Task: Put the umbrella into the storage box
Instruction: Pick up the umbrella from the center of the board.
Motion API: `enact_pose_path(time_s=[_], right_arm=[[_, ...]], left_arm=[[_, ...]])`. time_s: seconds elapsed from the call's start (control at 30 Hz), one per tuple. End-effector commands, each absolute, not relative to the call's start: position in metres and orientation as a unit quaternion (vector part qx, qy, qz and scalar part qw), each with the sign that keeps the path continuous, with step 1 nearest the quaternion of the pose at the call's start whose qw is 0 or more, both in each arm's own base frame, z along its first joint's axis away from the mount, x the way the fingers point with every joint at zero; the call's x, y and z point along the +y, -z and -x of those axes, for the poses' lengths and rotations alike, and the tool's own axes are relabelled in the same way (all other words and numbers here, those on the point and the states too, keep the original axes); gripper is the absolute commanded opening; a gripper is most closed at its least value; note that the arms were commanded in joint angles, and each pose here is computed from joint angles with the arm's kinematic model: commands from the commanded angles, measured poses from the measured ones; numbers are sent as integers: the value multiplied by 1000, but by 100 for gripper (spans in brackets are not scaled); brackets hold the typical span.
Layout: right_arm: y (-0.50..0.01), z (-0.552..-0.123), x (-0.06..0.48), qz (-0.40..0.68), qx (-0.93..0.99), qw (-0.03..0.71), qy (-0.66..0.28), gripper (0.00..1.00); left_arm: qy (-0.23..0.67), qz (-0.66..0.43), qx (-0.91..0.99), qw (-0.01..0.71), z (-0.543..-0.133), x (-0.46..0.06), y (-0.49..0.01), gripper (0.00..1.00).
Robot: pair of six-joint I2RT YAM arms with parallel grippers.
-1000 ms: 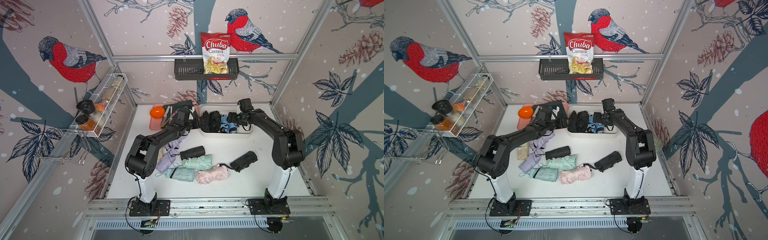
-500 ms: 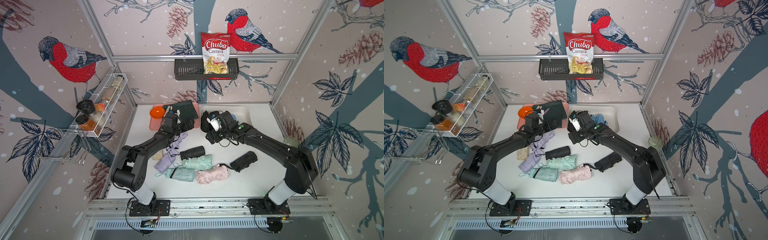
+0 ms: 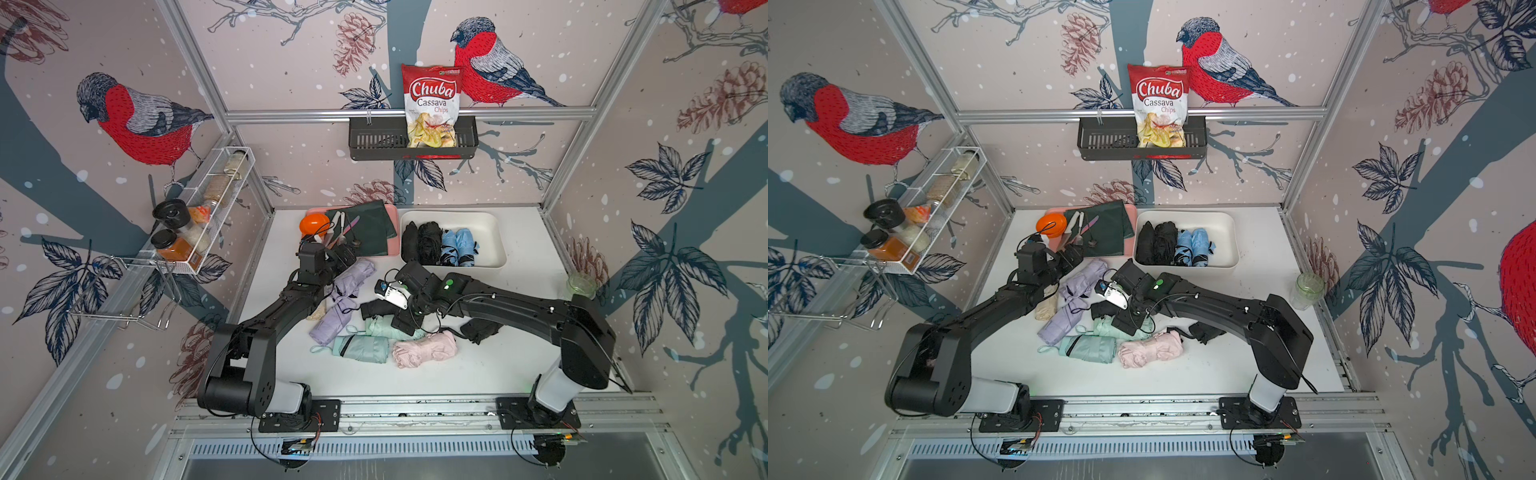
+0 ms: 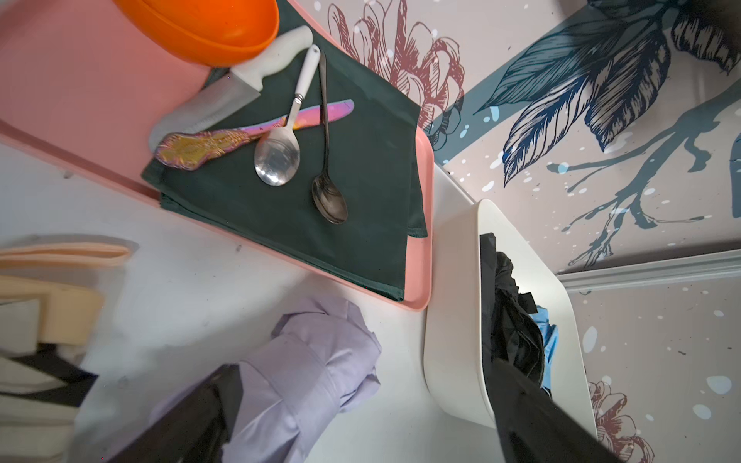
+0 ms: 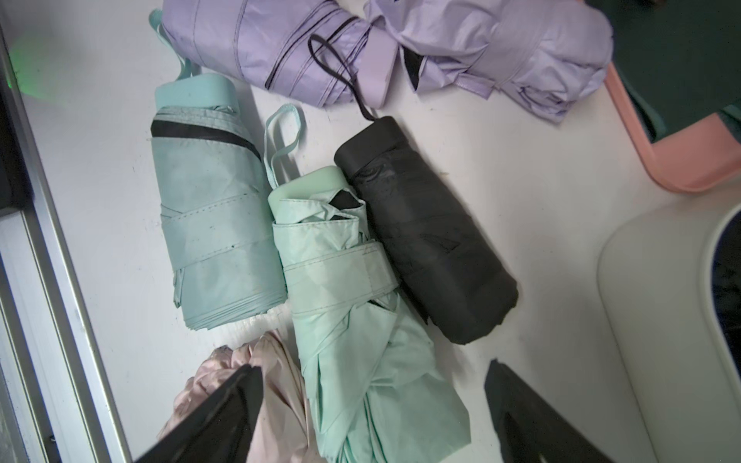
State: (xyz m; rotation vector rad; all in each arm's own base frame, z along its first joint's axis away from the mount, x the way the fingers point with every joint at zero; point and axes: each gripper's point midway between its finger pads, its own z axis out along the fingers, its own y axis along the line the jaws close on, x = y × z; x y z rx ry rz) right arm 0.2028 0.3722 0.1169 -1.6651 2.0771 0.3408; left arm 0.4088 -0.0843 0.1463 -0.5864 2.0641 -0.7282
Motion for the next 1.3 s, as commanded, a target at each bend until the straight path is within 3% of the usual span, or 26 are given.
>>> enact_pose_path(time_s=[0.0, 0.57, 1.27], right_arm=[[-109, -196, 374, 627, 742, 205, -121, 92], [-63, -199, 381, 658, 734, 153, -70, 92], [-33, -193, 383, 672, 727, 89, -107, 86]], left_arm=[[291, 244, 807, 453, -413, -74, -161, 99], [296, 249, 803, 454, -413, -70, -160, 99], [312, 248, 803, 442, -417, -77, -154, 99]])
